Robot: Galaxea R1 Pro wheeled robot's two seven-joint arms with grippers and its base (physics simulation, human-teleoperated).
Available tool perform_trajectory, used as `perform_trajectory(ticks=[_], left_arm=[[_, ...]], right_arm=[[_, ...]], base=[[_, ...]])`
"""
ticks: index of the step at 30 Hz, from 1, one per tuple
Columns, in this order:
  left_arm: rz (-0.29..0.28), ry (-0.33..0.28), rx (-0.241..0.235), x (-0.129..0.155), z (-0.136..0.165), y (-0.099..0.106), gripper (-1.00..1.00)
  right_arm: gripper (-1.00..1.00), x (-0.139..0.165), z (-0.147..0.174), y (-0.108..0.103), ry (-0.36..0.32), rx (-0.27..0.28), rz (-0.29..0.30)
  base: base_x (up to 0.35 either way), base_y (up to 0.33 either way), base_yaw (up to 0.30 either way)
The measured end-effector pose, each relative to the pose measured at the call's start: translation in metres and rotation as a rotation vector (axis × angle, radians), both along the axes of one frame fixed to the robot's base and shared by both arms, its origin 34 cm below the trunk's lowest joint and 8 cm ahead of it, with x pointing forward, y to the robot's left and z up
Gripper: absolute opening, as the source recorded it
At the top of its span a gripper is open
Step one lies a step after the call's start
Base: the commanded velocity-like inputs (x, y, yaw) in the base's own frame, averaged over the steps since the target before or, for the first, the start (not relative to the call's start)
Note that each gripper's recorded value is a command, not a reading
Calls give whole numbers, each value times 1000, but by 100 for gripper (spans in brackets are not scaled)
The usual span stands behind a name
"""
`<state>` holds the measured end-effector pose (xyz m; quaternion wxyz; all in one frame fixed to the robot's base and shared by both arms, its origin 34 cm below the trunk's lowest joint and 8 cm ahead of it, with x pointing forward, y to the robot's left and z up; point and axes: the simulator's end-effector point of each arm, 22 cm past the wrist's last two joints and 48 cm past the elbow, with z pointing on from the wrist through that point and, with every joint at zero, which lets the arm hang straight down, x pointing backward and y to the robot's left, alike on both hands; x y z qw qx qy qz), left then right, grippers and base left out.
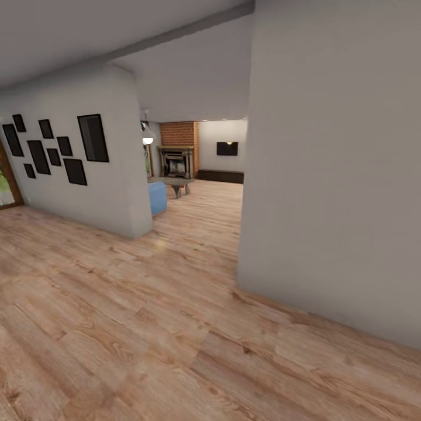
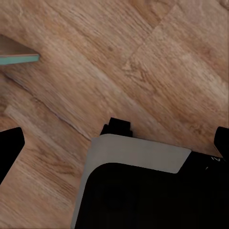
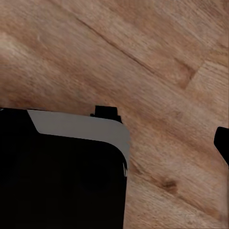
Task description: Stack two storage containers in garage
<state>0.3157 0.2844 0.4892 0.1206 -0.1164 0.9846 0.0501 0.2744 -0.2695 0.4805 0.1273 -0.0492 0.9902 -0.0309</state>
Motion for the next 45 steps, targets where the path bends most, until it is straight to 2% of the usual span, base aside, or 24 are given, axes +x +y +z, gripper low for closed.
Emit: perform_trajectory(ticks=[39,45], left_arm=[[0,1,0,0,0,0,100],[0,2,0,0,0,0,100]], right_arm=[[100,0,0,0,1,1,-4],[100,-1,0,-1,2,-3,-1]], base=[[322,0,300],[322,0,121]])
